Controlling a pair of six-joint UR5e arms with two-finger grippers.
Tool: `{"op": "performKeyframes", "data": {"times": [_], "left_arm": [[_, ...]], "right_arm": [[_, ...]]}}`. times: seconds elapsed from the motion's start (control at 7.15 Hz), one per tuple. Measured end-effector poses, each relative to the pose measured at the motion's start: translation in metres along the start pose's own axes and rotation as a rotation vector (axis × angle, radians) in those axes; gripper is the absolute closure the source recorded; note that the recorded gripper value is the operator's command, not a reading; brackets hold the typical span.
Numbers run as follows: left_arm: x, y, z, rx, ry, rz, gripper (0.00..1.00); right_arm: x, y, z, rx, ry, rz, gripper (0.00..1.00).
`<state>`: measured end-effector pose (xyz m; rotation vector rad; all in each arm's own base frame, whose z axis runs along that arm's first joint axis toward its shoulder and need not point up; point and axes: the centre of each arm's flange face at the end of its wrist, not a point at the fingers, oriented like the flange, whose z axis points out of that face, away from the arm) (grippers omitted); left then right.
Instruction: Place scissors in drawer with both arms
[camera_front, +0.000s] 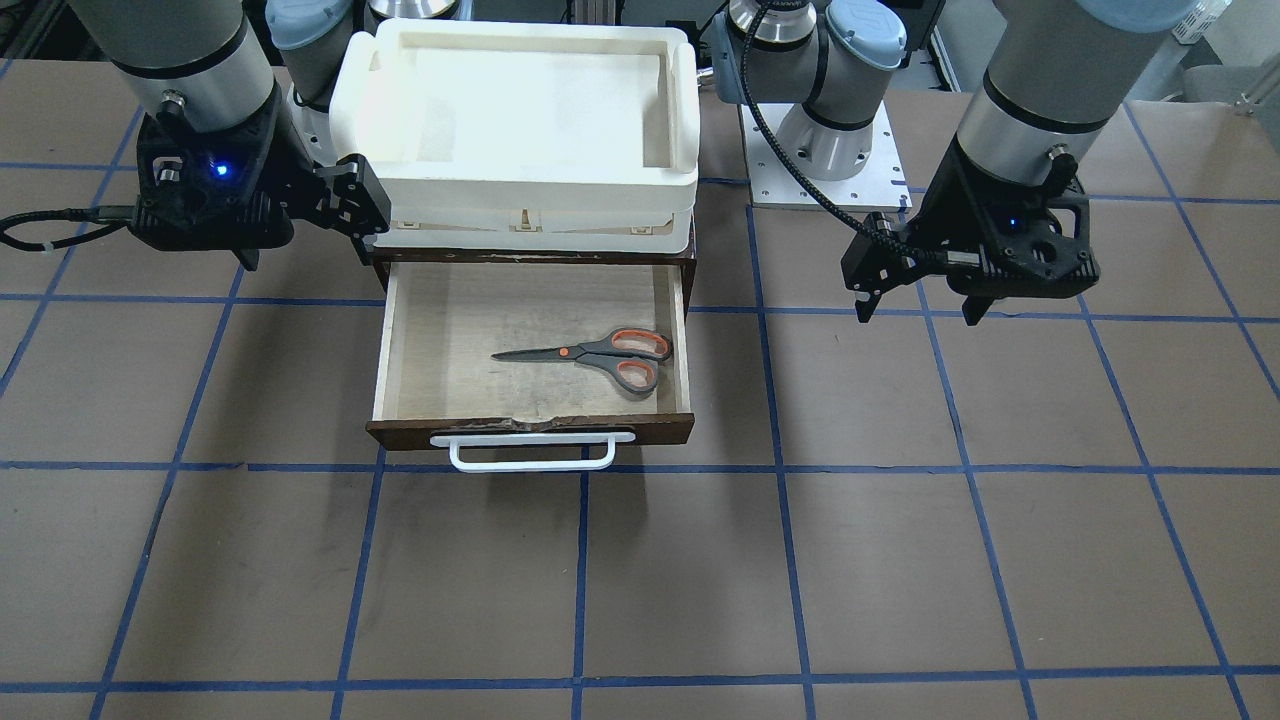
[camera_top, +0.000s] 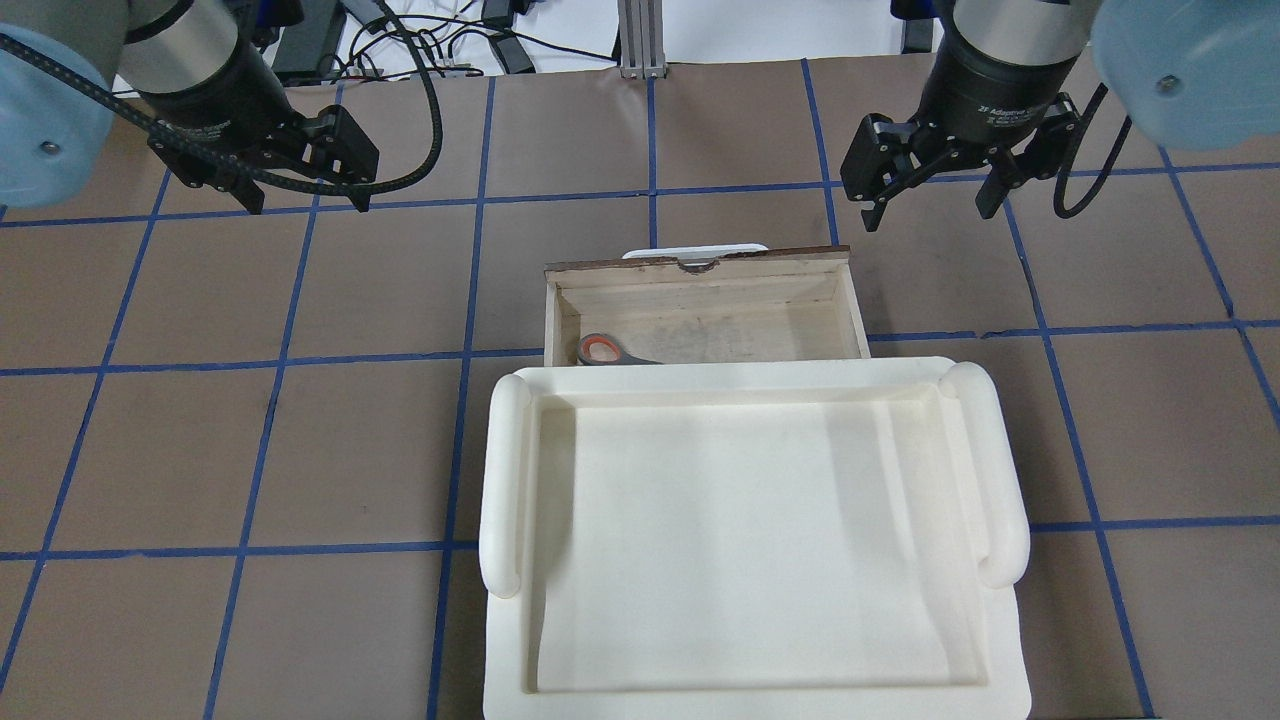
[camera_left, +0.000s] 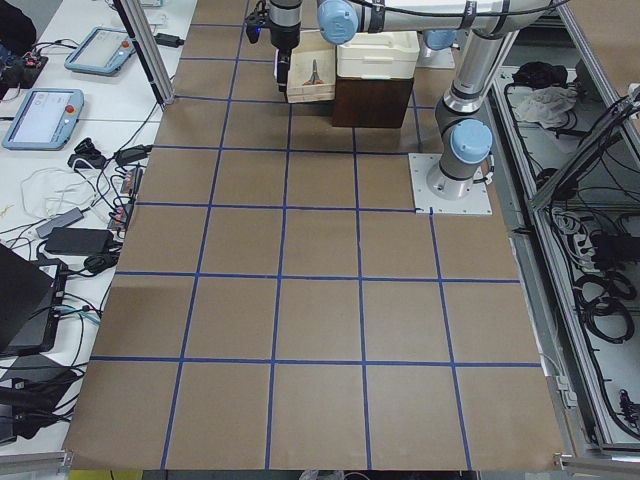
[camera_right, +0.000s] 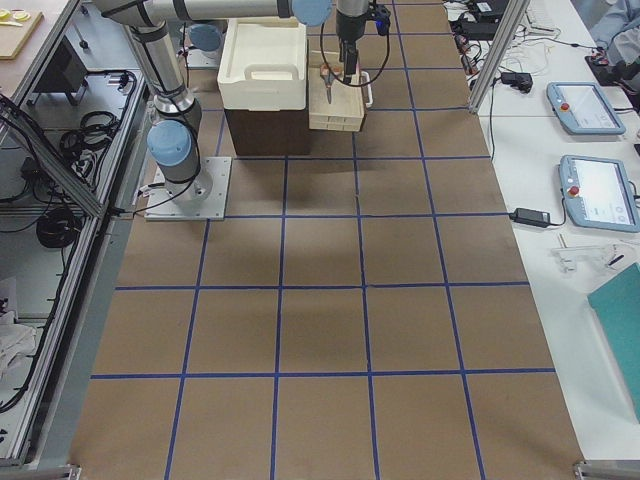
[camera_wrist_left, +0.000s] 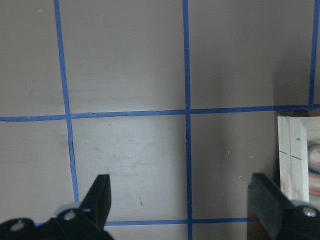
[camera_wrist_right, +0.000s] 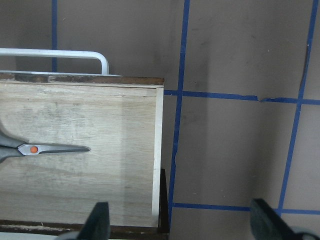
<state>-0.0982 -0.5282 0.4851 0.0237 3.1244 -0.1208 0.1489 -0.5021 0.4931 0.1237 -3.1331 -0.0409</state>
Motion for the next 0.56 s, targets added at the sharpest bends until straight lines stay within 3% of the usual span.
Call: {"op": "performKeyframes", "data": {"times": [0.56], "left_arm": [[-0.0002, 0.0038, 0.0077, -0.017, 0.003, 0.001, 0.00]], "right_arm": [[0.0001, 0.0000, -0.0004, 0.002, 0.000, 0.000, 0.00]]}}
